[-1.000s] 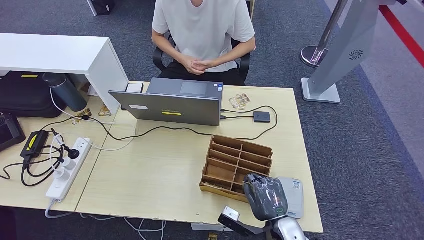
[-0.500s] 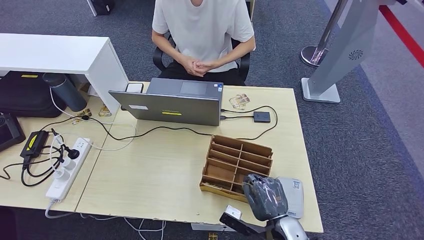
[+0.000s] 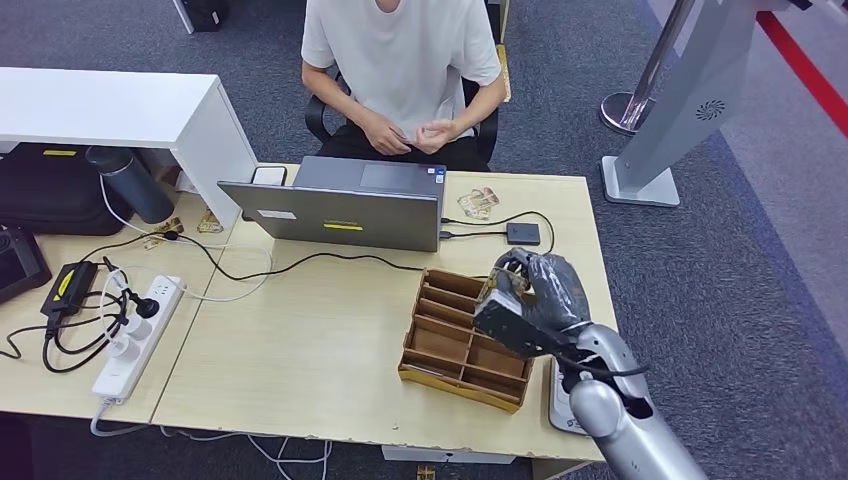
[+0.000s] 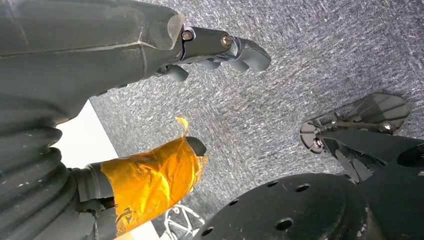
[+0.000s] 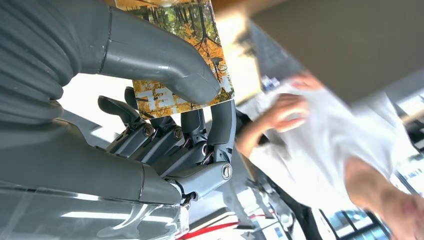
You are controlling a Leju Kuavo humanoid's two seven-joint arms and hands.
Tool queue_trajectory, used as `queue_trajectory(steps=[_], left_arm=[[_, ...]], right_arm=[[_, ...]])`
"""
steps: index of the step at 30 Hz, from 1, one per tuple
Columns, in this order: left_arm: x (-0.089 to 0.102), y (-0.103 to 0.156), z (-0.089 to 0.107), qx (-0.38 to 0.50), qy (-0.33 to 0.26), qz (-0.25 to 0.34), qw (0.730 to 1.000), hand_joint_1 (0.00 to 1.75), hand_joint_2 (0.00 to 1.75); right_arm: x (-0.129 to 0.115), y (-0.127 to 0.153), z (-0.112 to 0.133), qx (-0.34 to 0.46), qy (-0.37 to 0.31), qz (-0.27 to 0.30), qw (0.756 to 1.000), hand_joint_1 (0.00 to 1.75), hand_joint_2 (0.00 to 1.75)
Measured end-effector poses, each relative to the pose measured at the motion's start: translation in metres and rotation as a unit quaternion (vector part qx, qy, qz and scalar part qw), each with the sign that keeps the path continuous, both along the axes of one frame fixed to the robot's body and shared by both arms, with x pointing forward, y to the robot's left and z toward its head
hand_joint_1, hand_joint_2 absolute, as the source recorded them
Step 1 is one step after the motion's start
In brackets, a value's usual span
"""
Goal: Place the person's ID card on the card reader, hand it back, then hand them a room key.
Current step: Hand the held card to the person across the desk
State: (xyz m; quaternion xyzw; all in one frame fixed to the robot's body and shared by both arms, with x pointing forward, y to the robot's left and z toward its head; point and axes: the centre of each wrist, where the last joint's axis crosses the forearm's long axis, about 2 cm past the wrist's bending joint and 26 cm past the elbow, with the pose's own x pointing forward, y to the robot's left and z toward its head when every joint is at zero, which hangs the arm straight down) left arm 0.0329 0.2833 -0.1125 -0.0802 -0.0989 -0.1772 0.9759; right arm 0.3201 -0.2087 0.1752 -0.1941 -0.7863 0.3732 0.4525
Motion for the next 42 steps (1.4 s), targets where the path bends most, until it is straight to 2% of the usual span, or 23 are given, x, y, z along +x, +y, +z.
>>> queue_trajectory(steps=[6,10,15,20,26,30,35,42], left_arm=[[0.003,0.000,0.000,-0.001,-0.002,-0.001,1.000,0.00,1.75],[0.006,0.000,0.001,-0.001,-0.002,-0.002,1.000,0.00,1.75],[0.007,-0.001,0.001,-0.001,-0.001,-0.005,1.000,0.00,1.75],[0.012,-0.002,0.001,0.005,0.003,-0.022,1.000,0.00,1.75],[0.016,-0.005,0.002,0.006,0.004,-0.037,0.999,0.00,1.75],[0.019,-0.009,0.002,-0.007,0.004,-0.040,0.999,0.00,1.75],[0.018,-0.012,0.003,-0.044,0.016,-0.026,0.999,0.00,1.75],[0.016,-0.012,0.002,-0.040,0.014,-0.023,0.999,0.00,1.75]], right_arm=[[0.036,-0.003,0.050,0.017,-0.047,-0.007,0.999,1.75,1.75],[0.053,0.001,0.074,0.015,-0.069,-0.016,0.997,1.75,1.75],[0.062,0.005,0.086,0.001,-0.089,-0.035,0.995,1.75,1.75],[0.087,0.012,0.107,-0.054,-0.137,-0.115,0.982,1.75,1.75],[0.110,0.018,0.107,-0.102,-0.146,-0.162,0.971,1.75,1.75],[0.117,0.024,0.101,-0.132,-0.138,-0.175,0.966,0.00,1.75],[0.118,0.031,0.087,-0.151,-0.133,-0.169,0.965,0.00,1.75],[0.118,0.032,0.077,-0.164,-0.121,-0.169,0.964,0.00,1.75]])
